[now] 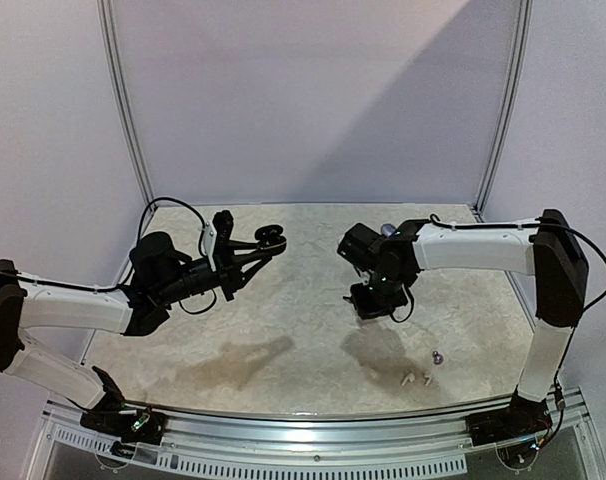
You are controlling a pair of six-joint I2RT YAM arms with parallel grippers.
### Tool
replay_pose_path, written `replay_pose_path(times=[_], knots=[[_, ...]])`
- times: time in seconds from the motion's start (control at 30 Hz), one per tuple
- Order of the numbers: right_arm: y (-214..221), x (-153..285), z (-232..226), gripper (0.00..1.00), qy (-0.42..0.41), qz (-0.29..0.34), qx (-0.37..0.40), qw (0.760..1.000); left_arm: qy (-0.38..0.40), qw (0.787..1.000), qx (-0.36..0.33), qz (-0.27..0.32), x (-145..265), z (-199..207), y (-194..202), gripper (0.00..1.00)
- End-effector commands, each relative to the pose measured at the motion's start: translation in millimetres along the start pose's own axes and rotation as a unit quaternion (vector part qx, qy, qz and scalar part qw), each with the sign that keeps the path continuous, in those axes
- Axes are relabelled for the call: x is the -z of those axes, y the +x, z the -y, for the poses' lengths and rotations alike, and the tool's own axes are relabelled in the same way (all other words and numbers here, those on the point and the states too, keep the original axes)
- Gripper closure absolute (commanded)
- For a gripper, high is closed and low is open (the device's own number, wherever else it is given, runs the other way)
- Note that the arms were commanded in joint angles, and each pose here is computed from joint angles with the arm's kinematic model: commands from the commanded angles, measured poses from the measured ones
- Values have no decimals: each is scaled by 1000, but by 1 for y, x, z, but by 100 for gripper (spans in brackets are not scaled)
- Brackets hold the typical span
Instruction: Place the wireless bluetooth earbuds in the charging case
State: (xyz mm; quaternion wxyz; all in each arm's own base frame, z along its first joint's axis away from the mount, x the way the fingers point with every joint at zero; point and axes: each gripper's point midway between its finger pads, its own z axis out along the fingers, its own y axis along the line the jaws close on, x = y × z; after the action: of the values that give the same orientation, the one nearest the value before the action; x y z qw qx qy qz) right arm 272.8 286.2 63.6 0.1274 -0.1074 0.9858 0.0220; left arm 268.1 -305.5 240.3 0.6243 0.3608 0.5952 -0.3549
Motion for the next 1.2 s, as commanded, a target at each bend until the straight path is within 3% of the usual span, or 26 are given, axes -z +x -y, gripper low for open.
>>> replay_pose_path(times=[0.0,0.17,0.37,0.57,0.67,0.83,1.0,1.17], knots=[[22,-13,74,100,104,-57,-100,988,8,1000,-7,3,0,7,-3,100],[17,-24,92,94,110,-72,-123,984,7,1000,-9,4,0,7,-4,100],[9,-23,101,78,99,-90,-116,984,6,1000,-10,5,0,5,-5,100],[10,-16,107,75,94,-109,-104,984,4,1000,-9,4,1,5,-3,100],[-6,-3,103,76,87,-86,-102,987,4,1000,-9,3,2,5,-2,100],[-66,15,62,72,13,7,-97,995,3,1000,-5,3,2,5,-1,100],[-110,-7,16,60,-7,48,-83,995,-1,1000,-11,3,4,4,-1,100],[-142,-38,-3,61,-4,72,-54,996,-1,1000,-6,1,5,4,0,100]])
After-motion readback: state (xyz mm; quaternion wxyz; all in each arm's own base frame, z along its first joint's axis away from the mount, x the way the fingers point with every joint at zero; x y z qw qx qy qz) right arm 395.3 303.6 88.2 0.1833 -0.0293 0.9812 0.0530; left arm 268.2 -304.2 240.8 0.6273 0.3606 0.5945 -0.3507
